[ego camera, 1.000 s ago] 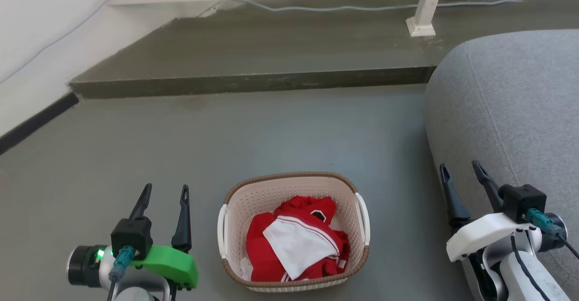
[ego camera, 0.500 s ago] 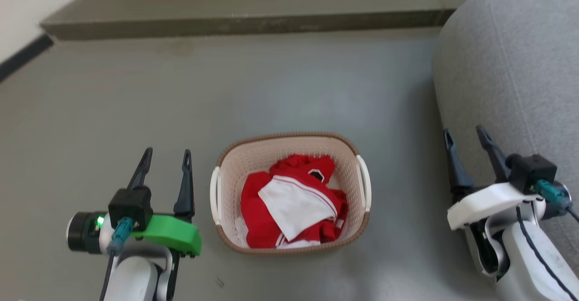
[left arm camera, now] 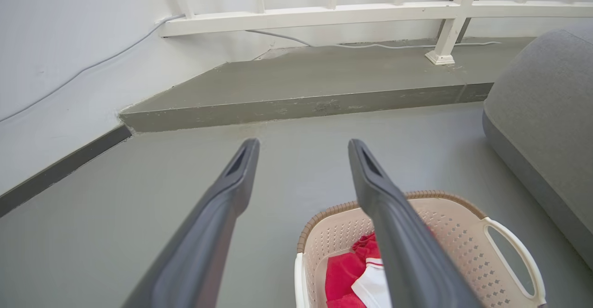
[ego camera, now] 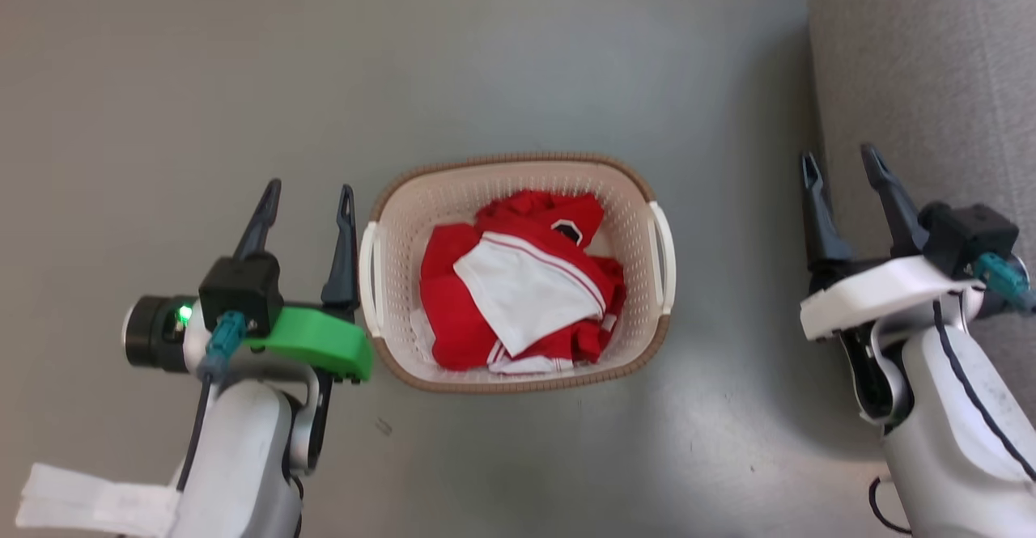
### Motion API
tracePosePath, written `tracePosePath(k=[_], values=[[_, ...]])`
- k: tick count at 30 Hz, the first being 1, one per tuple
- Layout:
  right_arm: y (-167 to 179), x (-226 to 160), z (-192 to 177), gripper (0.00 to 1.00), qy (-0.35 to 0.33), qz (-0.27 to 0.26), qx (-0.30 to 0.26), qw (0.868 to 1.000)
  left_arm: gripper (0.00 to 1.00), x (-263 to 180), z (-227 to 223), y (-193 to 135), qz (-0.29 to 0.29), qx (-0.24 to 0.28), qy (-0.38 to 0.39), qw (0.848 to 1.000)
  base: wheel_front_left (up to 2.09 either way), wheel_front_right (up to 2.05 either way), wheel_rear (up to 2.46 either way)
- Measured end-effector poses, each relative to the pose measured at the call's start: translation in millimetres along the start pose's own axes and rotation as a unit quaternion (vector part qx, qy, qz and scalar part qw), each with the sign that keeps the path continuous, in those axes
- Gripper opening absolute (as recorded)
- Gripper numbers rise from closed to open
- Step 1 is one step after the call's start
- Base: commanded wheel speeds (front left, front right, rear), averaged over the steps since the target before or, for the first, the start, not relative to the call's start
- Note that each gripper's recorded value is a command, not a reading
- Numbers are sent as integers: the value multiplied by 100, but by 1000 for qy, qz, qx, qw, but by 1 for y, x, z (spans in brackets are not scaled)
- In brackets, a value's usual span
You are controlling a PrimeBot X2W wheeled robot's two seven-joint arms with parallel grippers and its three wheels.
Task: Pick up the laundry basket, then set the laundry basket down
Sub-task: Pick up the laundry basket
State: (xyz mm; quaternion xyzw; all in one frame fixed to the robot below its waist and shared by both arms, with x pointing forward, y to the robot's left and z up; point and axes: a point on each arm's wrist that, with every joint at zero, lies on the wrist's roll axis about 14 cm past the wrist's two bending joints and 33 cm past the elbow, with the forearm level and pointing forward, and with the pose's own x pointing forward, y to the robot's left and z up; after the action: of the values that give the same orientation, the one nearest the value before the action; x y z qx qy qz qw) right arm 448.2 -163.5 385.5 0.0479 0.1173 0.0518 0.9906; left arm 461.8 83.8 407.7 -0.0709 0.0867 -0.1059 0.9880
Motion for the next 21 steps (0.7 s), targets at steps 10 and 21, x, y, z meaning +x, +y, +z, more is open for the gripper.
tracePosePath(k=[10, 21], values=[[-1, 33, -38, 100, 40, 8, 8, 999, 100, 37, -45, 7, -4, -5, 52, 999, 0, 0, 0], [9, 47, -101, 100, 115, 31, 17, 993, 100, 50, -118, 14, -10, -10, 141, 990, 0, 0, 0]])
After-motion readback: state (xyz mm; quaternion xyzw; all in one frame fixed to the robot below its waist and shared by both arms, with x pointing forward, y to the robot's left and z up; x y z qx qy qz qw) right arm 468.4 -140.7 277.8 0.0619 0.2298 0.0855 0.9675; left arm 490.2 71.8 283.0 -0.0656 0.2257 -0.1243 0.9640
